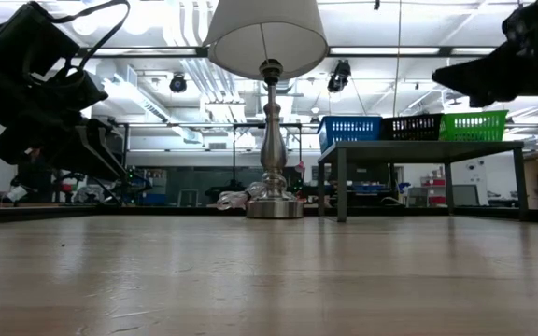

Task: Pick & Place Office Desk Supplies
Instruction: Return to Home Position

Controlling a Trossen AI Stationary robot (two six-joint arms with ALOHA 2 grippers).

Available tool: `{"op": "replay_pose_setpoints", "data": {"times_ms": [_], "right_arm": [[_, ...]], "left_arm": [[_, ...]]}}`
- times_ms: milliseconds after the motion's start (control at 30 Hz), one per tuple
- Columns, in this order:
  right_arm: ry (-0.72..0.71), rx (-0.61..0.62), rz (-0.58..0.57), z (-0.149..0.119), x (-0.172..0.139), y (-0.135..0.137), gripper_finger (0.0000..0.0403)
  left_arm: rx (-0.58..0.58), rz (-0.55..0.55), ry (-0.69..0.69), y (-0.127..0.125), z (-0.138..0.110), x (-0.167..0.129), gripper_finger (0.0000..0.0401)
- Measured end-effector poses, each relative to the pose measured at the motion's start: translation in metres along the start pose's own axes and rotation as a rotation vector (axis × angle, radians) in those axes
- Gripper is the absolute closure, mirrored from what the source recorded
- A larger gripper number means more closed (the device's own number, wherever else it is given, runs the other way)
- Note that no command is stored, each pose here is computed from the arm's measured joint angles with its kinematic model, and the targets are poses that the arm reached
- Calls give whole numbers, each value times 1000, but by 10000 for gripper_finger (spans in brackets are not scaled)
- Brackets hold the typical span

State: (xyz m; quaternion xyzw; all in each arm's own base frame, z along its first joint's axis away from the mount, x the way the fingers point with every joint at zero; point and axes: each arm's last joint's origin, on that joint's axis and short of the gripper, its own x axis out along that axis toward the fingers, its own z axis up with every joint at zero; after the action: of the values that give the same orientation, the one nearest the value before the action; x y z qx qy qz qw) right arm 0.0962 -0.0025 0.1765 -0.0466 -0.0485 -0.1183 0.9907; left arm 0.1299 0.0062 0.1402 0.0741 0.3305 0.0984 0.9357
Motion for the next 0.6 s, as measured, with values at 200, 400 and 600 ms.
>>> {"op": "replay_pose_setpoints", "data": {"times_ms": [200, 400, 600], "right_arm": [[20, -106, 4, -2, 0, 0, 333], [40, -161, 9, -4, 0, 0, 333], [49, -164, 11, -5, 0, 1, 333]], "left_arm": [[0, 0, 0, 0, 0, 0, 258], [0, 0, 0, 0, 0, 0, 258], [0, 0, 0, 0, 0, 0, 258]]}}
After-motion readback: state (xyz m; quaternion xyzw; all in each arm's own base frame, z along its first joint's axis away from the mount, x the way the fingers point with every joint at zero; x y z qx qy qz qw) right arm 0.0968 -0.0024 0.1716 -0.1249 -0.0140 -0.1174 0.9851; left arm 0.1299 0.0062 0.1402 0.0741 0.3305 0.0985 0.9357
